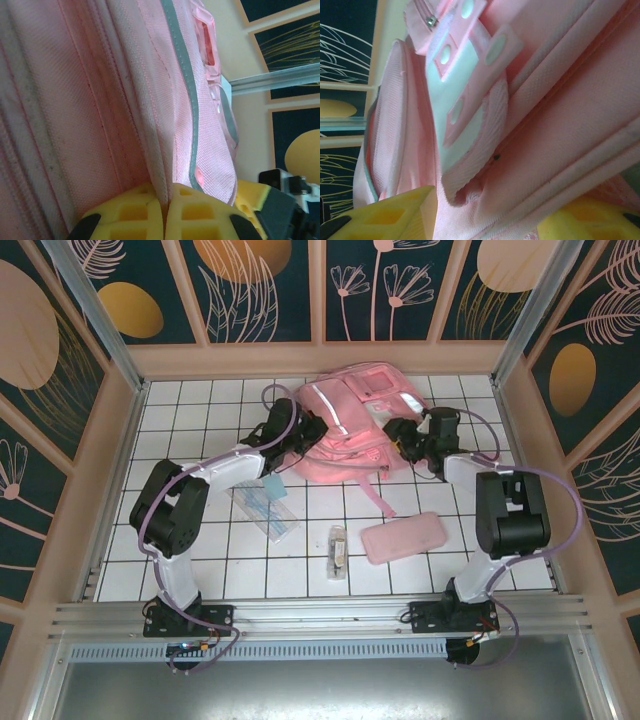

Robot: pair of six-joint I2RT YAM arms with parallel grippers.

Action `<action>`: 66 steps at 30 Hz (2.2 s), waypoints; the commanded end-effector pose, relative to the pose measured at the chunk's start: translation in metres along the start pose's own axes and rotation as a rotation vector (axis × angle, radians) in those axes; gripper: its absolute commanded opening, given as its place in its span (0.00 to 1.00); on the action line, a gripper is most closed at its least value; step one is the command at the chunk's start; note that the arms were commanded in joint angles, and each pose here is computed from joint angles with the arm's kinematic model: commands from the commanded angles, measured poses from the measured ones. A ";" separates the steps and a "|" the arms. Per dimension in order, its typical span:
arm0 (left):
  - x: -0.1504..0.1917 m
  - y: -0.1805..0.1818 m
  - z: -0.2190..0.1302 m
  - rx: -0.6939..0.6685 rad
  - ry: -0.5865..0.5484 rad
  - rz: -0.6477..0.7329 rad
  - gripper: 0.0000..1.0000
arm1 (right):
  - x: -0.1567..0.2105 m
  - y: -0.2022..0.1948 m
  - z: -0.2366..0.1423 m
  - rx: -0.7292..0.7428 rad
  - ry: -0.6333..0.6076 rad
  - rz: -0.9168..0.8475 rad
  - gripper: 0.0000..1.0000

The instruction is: Pack the student bag

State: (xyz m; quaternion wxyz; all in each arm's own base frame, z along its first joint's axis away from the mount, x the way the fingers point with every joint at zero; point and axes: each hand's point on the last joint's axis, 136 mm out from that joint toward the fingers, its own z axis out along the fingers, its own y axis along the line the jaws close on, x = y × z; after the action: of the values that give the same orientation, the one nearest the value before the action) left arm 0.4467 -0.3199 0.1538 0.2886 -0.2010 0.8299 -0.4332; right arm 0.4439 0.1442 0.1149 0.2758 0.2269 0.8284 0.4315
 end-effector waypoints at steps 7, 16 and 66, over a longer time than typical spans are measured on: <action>-0.033 -0.127 -0.047 0.408 -0.028 -0.005 0.00 | 0.010 -0.031 0.018 0.103 -0.028 -0.109 0.00; -0.024 -0.075 -0.024 0.228 0.004 0.091 0.12 | 0.001 0.056 -0.018 -0.328 0.019 0.126 0.00; 0.050 -0.028 -0.047 -0.185 -0.008 0.816 0.58 | -0.036 0.167 -0.074 -0.574 -0.076 0.255 0.00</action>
State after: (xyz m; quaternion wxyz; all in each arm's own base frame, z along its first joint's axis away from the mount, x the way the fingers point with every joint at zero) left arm 0.3742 -0.3264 0.1492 0.3940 0.1187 0.8945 -0.1747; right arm 0.4508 0.1601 0.1983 0.2207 0.3607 0.6741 0.6056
